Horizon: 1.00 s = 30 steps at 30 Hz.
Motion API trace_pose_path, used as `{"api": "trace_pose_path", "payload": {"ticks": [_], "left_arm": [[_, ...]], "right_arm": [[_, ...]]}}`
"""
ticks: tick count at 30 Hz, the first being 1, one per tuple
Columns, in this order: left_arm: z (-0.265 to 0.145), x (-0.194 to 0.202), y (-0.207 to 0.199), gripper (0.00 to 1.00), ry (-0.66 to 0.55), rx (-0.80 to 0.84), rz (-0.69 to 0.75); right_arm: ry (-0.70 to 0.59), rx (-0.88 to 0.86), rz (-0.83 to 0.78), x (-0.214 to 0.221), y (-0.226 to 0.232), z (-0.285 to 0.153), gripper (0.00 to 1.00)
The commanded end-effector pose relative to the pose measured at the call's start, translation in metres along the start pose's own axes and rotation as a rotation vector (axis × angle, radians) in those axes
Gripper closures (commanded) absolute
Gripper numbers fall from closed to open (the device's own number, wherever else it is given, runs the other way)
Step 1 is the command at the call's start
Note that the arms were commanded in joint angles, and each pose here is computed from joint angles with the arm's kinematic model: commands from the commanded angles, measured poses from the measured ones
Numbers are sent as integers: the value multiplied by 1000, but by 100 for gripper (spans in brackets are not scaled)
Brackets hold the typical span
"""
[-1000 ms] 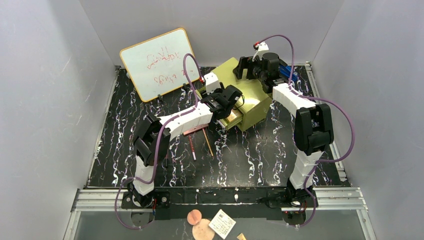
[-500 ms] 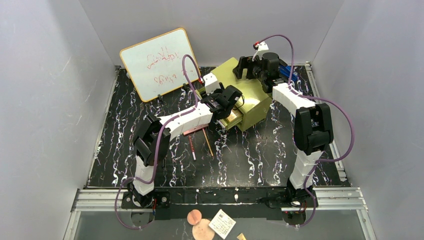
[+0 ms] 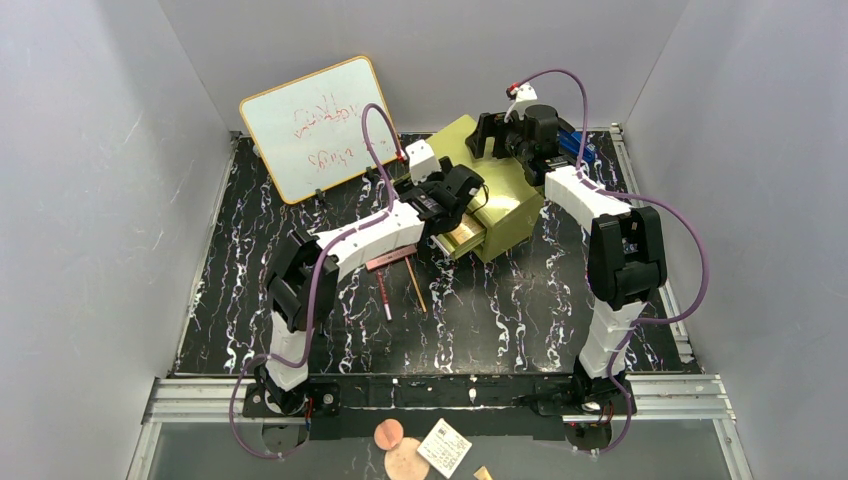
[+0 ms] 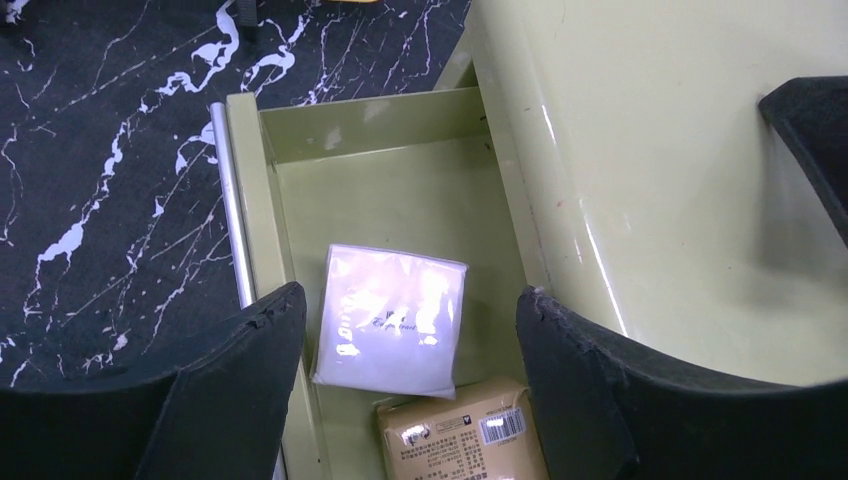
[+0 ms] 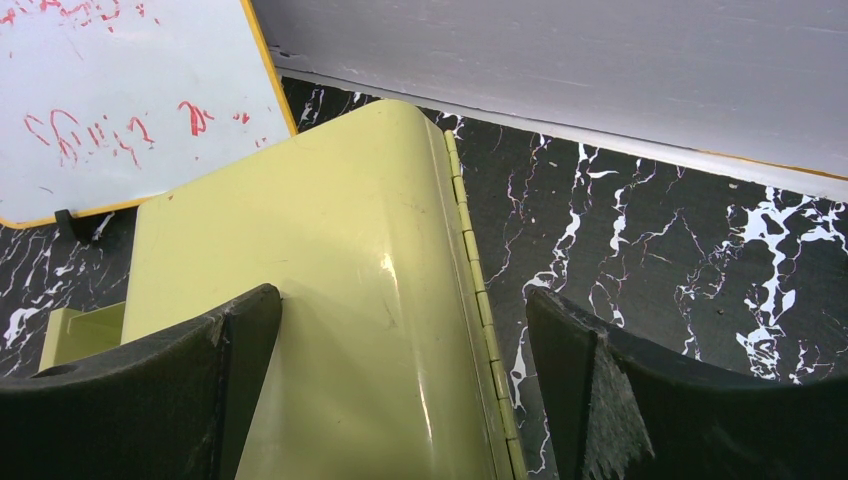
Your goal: Organize the makeup
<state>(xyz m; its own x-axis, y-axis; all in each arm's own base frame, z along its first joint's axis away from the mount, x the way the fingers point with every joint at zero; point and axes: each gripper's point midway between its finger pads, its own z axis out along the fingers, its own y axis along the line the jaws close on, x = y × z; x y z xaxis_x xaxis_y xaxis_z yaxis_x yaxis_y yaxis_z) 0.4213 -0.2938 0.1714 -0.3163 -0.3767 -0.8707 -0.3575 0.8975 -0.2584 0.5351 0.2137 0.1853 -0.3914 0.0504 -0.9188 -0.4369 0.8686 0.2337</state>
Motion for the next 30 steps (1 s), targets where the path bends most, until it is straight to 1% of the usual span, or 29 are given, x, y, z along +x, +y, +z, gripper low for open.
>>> {"api": "trace_pose_path", "payload": {"ticks": [1,7,10,12,13,14,17,18,20,22,24,27,30], "left_arm": [[-13,-50,2,26,-90,-16,-31],[-39,-104,10,25,-174,-7,-38],[-57,-130,28,23,-206,-1,21],[-67,-142,39,22,-200,24,105],[-72,-145,47,20,-190,39,193],[-79,-150,54,17,-177,66,261],[-92,-146,70,5,-100,242,486],[-94,-142,77,2,-67,294,552],[-104,-131,90,2,14,414,705],[-112,-117,105,2,76,492,861],[-115,-90,122,2,161,575,997],[-113,-49,135,2,315,713,1099],[-111,-13,136,2,383,843,1172]], "right_arm": [[699,111,94,223,-28,-47,1],[699,110,95,223,-28,-48,1],[697,115,88,221,-29,-49,1],[695,117,86,220,-29,-49,1],[693,118,85,219,-29,-50,1],[693,117,85,219,-29,-50,1],[690,114,85,218,-28,-49,1],[690,112,86,218,-28,-49,1],[692,109,88,219,-28,-49,1],[692,104,94,219,-27,-48,1],[691,96,105,219,-25,-46,1],[695,85,112,219,-22,-45,1],[687,83,109,215,-22,-45,1]]}}
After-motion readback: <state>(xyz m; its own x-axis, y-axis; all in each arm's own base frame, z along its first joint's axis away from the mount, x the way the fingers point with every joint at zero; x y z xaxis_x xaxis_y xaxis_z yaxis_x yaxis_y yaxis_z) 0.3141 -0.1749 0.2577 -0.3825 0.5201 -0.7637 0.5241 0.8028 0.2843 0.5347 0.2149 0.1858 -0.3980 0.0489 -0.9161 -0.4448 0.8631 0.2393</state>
